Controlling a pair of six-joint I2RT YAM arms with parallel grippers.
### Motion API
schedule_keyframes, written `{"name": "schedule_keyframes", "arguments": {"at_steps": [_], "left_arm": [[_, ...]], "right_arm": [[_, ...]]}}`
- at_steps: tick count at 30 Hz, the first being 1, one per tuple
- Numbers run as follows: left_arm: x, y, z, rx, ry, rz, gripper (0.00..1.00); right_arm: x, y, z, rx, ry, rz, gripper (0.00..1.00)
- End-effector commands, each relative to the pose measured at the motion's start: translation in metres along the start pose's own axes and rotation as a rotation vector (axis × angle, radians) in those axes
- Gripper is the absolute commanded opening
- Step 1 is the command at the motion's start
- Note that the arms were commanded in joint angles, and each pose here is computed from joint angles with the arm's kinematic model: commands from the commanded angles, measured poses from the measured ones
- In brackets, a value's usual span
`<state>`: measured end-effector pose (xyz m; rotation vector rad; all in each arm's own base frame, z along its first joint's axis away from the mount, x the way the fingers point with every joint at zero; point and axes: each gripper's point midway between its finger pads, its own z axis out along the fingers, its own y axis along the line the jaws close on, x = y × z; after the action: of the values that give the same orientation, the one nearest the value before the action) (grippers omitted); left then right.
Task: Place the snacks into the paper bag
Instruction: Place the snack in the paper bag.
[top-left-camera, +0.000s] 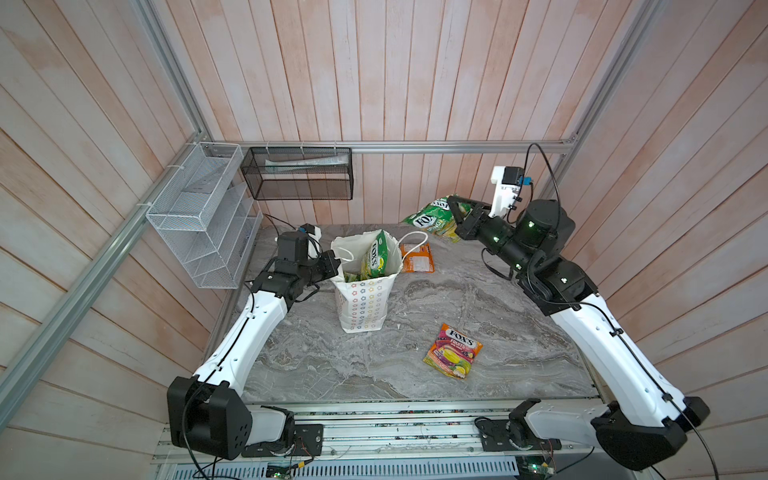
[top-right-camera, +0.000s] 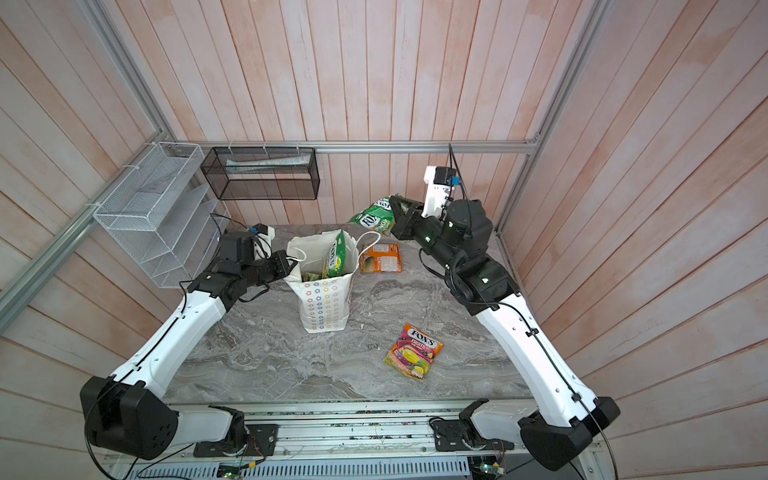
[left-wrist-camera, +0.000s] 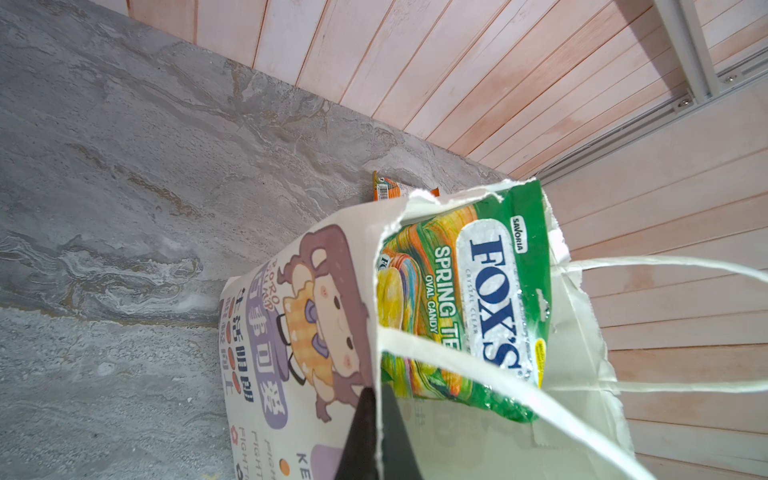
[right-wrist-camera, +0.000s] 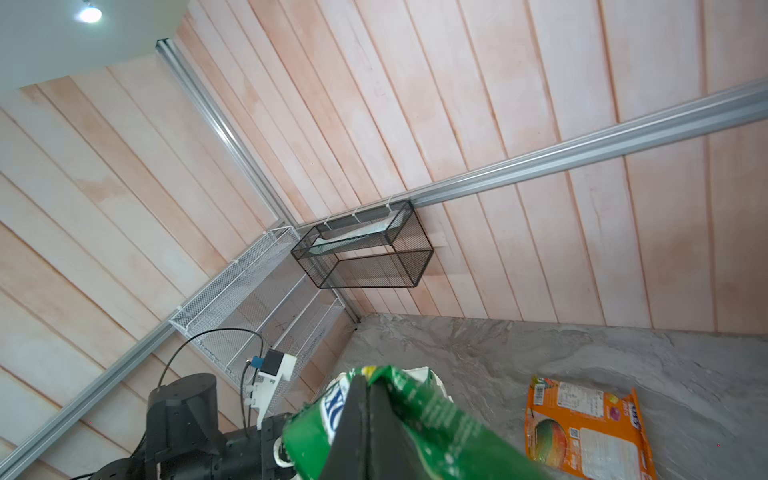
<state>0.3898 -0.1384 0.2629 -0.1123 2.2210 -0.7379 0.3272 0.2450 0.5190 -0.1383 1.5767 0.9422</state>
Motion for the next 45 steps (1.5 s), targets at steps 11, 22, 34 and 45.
{"name": "schedule_keyframes", "arguments": {"at_steps": [11,22,34,45], "left_arm": [[-0.017,-0.013,-0.009,0.055,-0.073,0.025,0.0],[-0.018,-0.015,-0.01,0.058,-0.075,0.028,0.0],[-0.019,-0.01,-0.01,0.039,-0.08,0.024,0.0],[-0.021,-0.011,-0.011,0.049,-0.082,0.02,0.0]], "right_arm": [[0.018,0.083,0.056,-0.182,0.048,-0.118,0.0],[0.103,0.059,0.101,-0.179,0.26,-0.067,0.0],[0.151,0.013,0.113,-0.135,0.405,0.034,0.0],[0.18,-0.004,0.098,-0.091,0.517,0.006,0.0]]}}
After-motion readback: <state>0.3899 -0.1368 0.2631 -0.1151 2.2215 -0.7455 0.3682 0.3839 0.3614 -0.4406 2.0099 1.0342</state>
